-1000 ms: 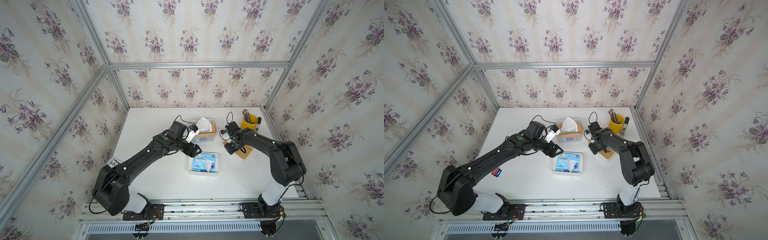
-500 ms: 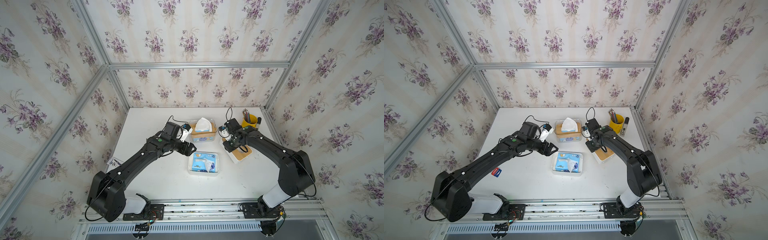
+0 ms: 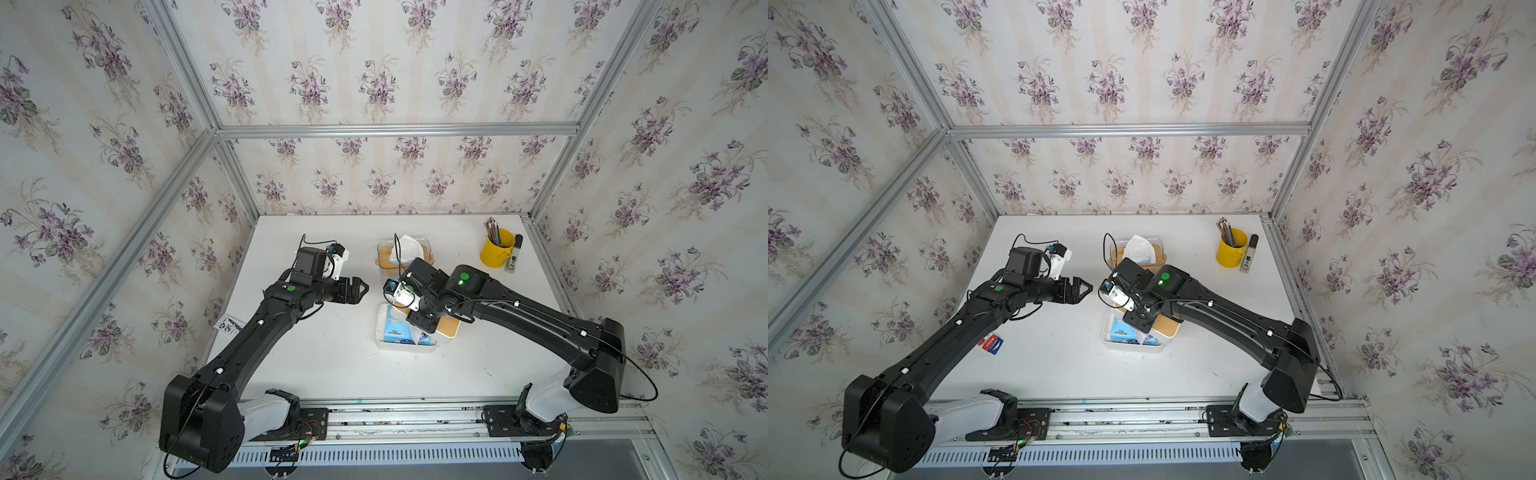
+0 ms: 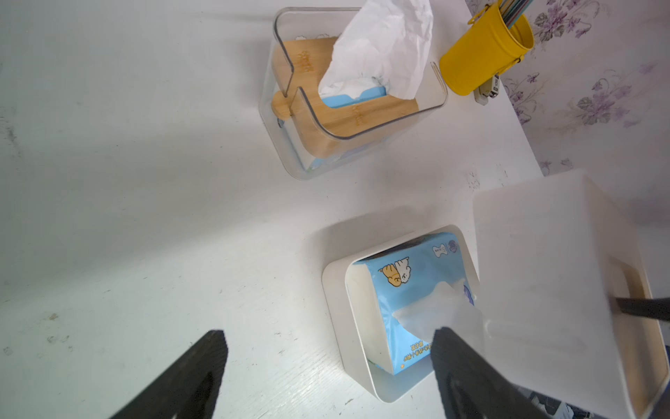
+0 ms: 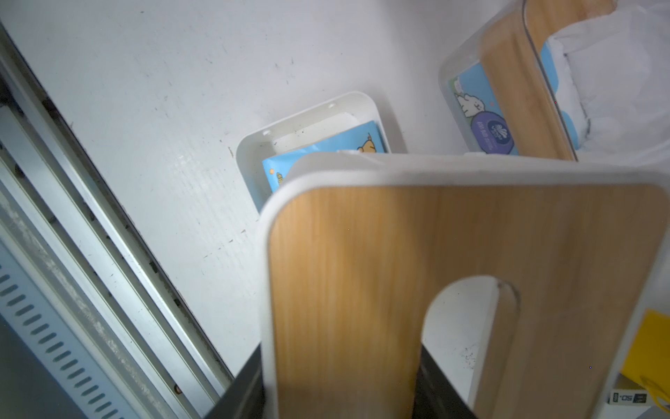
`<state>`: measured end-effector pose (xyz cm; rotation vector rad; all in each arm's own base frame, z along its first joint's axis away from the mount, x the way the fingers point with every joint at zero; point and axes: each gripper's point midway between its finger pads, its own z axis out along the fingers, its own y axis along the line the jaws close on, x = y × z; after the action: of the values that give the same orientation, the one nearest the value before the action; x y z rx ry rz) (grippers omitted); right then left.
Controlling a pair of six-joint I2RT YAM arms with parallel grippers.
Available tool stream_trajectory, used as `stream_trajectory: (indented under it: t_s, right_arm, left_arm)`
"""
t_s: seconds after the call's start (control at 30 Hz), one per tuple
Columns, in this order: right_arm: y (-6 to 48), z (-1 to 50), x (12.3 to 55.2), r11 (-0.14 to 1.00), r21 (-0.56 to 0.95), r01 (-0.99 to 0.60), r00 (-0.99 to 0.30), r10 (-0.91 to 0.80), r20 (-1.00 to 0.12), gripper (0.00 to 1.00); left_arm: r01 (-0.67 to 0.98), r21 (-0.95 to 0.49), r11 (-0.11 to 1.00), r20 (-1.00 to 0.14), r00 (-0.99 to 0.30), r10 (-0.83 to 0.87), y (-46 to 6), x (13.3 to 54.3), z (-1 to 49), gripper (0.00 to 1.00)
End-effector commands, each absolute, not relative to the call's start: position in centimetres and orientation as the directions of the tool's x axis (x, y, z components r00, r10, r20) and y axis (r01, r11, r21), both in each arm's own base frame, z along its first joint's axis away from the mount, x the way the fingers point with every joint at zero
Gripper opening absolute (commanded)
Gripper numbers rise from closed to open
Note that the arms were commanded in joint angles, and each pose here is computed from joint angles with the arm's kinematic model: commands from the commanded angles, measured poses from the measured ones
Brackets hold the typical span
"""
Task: Put the tissue paper into the tissue box
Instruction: Close the box lid on the tissue box.
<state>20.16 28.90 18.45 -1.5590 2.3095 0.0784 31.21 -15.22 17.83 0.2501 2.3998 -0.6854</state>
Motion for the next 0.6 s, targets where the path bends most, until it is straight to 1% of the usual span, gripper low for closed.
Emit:
stream_trajectory:
  t_s: [0.0,0.17,0.47,0.57]
  right_arm:
    - [29.9,18.4,18.9,0.312,-0.129,-0.941,-0.261,-0.915,-0.308,0.23]
    - [31.7,17.8,19.0,0.265,-0.107,-0.958,-0.217,-0.919,-0.33,0.23]
    - [32.3,14.1,19.7,0.224,-0.109,-0.968,-0.195,-0.953,-0.232,0.23]
    - [32.5,13.6,19.8,0.211,-0.11,-0.971,-0.183,-0.957,-0.224,0.23]
  left_arm:
    - [0.312,-0.425,0.85,-0.63,-0.776,-0.03,-14.6,31.7,18.3,0.93]
    - [0.315,-0.436,0.843,-0.626,-0.779,-0.033,-14.5,31.6,18.3,0.92]
    - [0.317,-0.439,0.841,-0.627,-0.778,-0.034,-14.5,31.6,18.2,0.93]
    - [0.319,-0.441,0.839,-0.629,-0.777,-0.036,-14.5,31.6,18.1,0.94]
